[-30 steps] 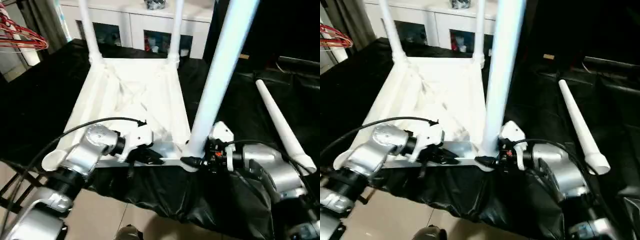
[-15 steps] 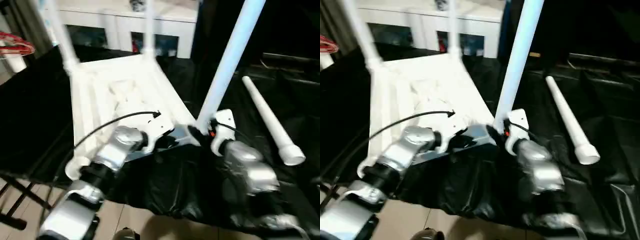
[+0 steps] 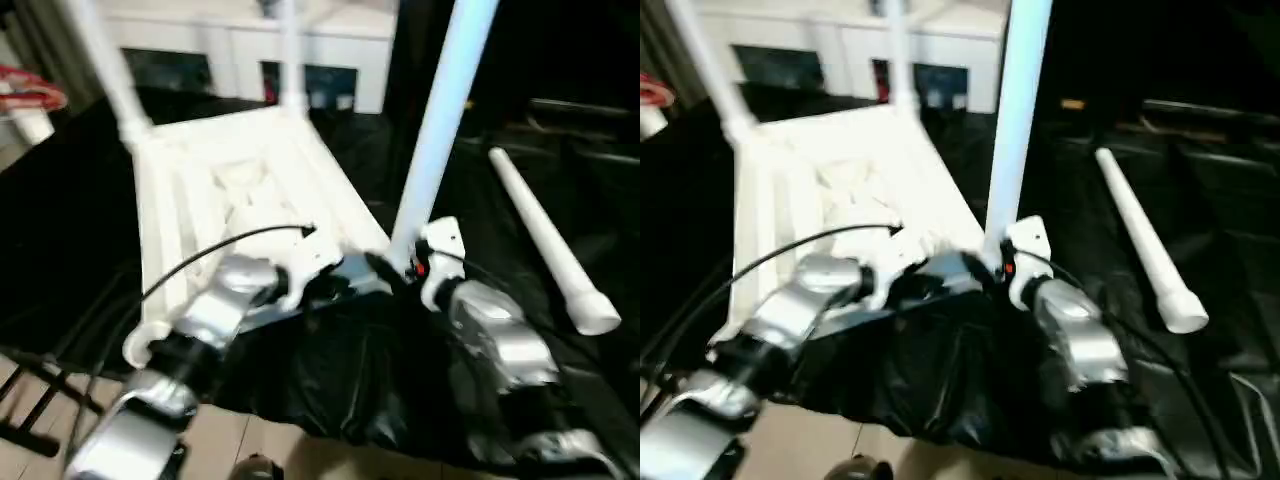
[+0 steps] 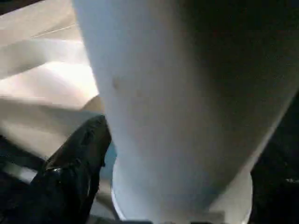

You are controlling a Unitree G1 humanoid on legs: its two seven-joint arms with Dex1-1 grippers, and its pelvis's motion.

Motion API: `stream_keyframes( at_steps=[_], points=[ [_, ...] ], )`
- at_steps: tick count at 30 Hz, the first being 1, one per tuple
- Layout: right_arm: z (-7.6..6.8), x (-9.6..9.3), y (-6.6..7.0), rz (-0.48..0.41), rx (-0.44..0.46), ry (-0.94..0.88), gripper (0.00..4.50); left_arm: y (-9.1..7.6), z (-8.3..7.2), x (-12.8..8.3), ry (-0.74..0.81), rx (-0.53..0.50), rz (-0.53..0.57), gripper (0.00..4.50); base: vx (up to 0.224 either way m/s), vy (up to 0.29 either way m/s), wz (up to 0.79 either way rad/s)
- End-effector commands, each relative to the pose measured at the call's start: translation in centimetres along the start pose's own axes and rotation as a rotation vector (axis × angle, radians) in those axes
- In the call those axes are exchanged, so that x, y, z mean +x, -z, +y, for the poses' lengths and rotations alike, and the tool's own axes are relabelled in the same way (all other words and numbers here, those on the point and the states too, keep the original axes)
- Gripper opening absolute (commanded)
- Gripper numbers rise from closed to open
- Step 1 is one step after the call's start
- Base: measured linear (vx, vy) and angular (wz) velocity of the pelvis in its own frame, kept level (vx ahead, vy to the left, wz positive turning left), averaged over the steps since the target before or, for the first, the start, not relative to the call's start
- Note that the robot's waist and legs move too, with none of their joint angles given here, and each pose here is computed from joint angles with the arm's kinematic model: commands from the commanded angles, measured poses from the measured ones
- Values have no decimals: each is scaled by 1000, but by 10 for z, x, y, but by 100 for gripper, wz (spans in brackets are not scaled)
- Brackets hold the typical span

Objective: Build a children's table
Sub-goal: Rotate leg to tighten

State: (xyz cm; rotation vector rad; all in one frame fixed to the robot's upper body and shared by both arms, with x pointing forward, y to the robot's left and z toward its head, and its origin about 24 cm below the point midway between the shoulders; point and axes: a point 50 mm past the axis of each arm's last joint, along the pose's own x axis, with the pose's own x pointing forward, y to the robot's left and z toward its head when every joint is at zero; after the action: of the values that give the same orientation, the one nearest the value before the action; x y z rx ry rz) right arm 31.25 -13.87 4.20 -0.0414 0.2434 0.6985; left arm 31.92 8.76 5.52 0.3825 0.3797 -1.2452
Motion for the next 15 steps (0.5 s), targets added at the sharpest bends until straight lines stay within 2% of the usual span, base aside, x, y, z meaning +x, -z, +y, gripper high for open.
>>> stream_keyframes(
  at_steps=[1,3,4,12,13,15],
  points=[
    [15,1,-7,-14,-18,-169,386,-24,-8,3,111,96,-103,0,0,0,0],
    [15,-6,-7,1,-34,-234,386,-21,-9,-2,144,107,-89,0,0,0,0],
    [15,-17,-6,28,-49,-331,386,-16,-9,-10,192,121,-64,0,0,0,0],
    [18,-38,-6,98,-93,-545,386,-1,-14,-28,334,148,13,0,0,0,0],
    [19,-40,-6,104,-109,-565,358,0,-15,-29,347,152,21,0,0,0,0],
    [20,-42,-5,125,-127,-591,350,2,-16,-31,369,159,35,0,0,0,0]
  ],
)
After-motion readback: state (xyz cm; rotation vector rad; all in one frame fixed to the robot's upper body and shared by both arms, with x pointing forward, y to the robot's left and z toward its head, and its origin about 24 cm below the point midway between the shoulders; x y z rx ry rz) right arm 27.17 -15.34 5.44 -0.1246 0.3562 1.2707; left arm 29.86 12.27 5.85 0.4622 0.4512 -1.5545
